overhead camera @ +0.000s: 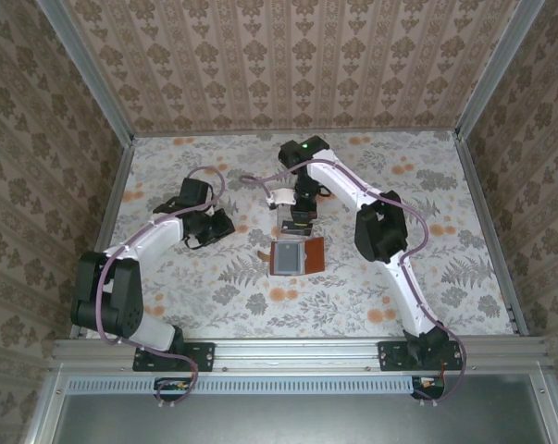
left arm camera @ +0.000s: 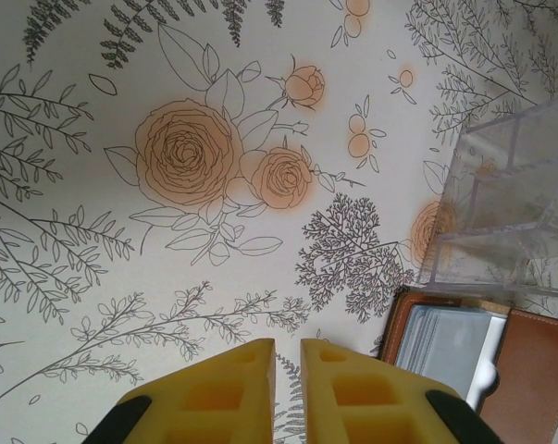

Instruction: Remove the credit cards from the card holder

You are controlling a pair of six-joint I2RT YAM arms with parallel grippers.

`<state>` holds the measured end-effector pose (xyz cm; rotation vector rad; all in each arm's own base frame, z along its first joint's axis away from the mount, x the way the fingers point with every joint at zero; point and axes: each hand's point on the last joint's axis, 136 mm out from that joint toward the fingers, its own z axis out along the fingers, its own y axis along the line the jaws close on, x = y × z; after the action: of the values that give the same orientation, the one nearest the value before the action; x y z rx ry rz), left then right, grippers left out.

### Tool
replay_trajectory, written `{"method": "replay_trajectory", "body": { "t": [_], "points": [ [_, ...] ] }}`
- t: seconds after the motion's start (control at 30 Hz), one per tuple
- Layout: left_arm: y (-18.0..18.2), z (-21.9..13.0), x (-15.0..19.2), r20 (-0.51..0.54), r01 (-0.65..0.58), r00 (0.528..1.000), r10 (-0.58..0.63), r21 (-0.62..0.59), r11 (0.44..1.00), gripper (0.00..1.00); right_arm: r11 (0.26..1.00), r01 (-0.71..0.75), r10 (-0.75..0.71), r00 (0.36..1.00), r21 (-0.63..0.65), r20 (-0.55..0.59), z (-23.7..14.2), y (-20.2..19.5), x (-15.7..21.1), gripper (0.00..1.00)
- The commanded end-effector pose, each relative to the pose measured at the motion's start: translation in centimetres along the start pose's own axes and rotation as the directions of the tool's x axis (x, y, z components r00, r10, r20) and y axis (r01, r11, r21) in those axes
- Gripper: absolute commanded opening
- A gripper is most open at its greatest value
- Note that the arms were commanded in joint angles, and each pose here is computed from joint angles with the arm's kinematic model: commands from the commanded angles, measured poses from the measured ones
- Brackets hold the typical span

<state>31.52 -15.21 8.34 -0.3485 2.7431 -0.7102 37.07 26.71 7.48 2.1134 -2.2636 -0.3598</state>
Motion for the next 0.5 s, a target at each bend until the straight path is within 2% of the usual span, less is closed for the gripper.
{"method": "replay_trajectory", "body": {
  "t": [0.0,0.23,0.47],
  "points": [
    [-0.2,-0.5,-0.3,0.0,-0.016,1.0,0.016,0.01,1.0,0.17,0.995,-0.004,0.005,1.0,-0.096,0.001,0.9,1.7,-0.4,0.0],
    [-0.1,-0.8,-0.3,0.008,-0.021,1.0,0.021,0.014,1.0,0.17,0.997,-0.007,0.008,1.0,-0.083,0.003,0.6,1.5,-0.7,0.15],
    [-0.2,-1.2,-0.5,0.014,-0.024,1.0,0.023,0.017,1.0,0.17,1.0,-0.001,0.001,1.0,0.03,0.002,-1.3,-0.3,-1.0,0.17]
  ]
}}
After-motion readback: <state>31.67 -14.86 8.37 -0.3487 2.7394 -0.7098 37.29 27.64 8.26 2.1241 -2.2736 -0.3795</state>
